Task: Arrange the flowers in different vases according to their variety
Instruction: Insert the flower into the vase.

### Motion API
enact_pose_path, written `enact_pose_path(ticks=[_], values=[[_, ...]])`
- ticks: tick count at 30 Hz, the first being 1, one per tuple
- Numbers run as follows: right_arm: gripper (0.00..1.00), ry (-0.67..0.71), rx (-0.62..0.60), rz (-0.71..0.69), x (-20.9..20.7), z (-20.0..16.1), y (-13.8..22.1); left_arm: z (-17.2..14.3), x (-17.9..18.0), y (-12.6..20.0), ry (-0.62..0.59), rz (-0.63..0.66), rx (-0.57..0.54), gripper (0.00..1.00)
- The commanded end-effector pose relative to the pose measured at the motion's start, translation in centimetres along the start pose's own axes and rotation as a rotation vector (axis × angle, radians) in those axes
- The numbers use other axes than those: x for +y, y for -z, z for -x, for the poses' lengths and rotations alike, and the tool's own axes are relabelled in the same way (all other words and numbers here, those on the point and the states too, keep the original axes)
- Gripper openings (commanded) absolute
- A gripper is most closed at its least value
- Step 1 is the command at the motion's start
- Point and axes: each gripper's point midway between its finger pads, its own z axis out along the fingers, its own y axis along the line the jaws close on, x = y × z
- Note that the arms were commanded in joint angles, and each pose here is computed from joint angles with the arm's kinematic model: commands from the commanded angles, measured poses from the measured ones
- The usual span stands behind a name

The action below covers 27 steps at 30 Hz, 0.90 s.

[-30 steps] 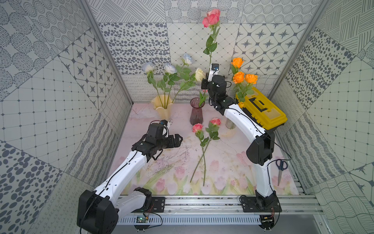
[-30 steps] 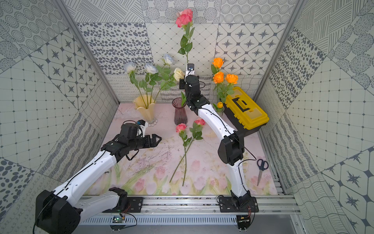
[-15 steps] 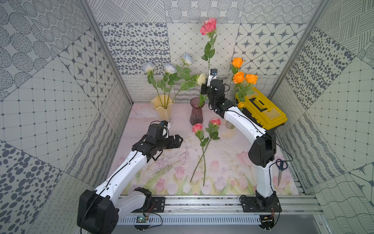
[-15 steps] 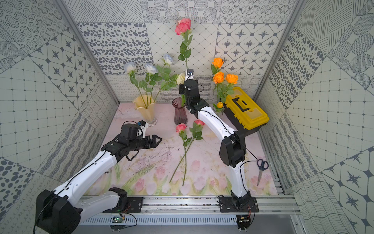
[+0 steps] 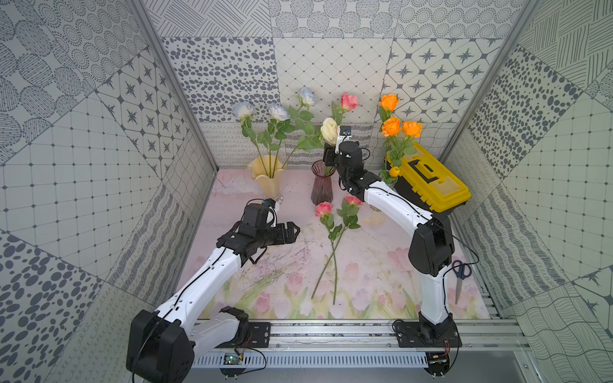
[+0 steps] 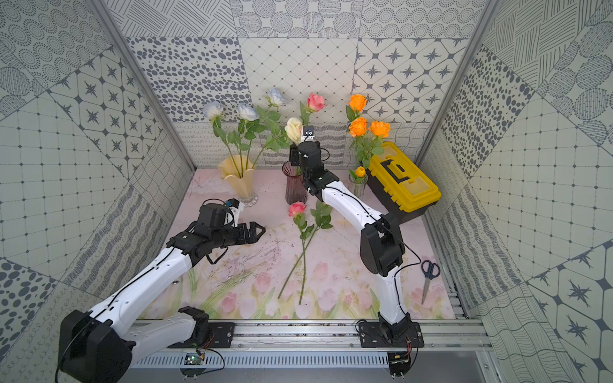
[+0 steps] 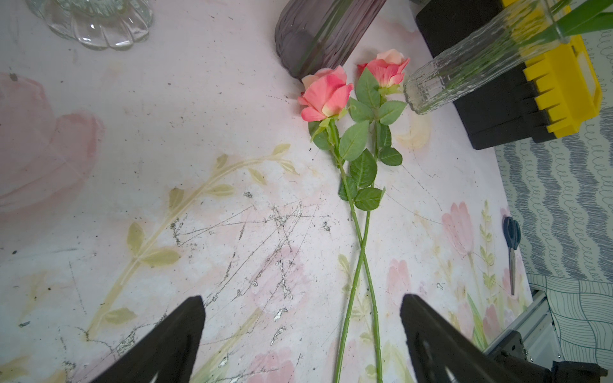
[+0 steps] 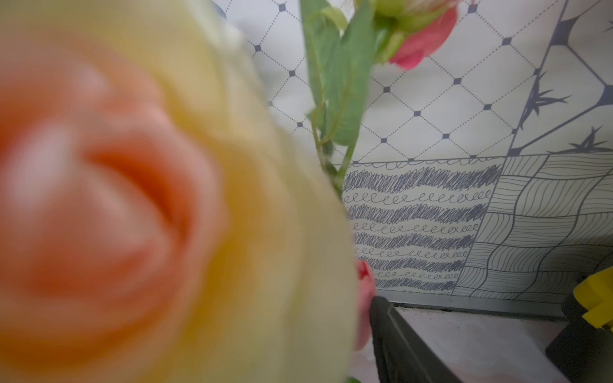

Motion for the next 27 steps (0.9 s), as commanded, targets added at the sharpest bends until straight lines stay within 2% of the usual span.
enact_pose_path(ticks=[1, 8, 15, 27], values=[[0.68, -0.021, -0.068, 0.025, 0.4, 3.4, 1.9, 0.2, -0.1, -0.2, -0.011, -0.013, -0.003, 0.97], [0.69, -0.039, -0.039, 0.038, 0.3, 2.8, 3.8, 0.1, 0.0, -0.3, -0.011, -0.014, 0.004, 0.97], [0.70, -0.089, 0.016, 0.097, 0.2, 0.9, 7.9, -0.2, 0.0, -0.7, -0.007, -0.017, 0.026, 0.97], [0.70, -0.089, 0.231, 0.177, 0.4, -5.2, 16.5, -0.8, 0.2, -1.2, -0.003, -0.015, 0.047, 0.97]])
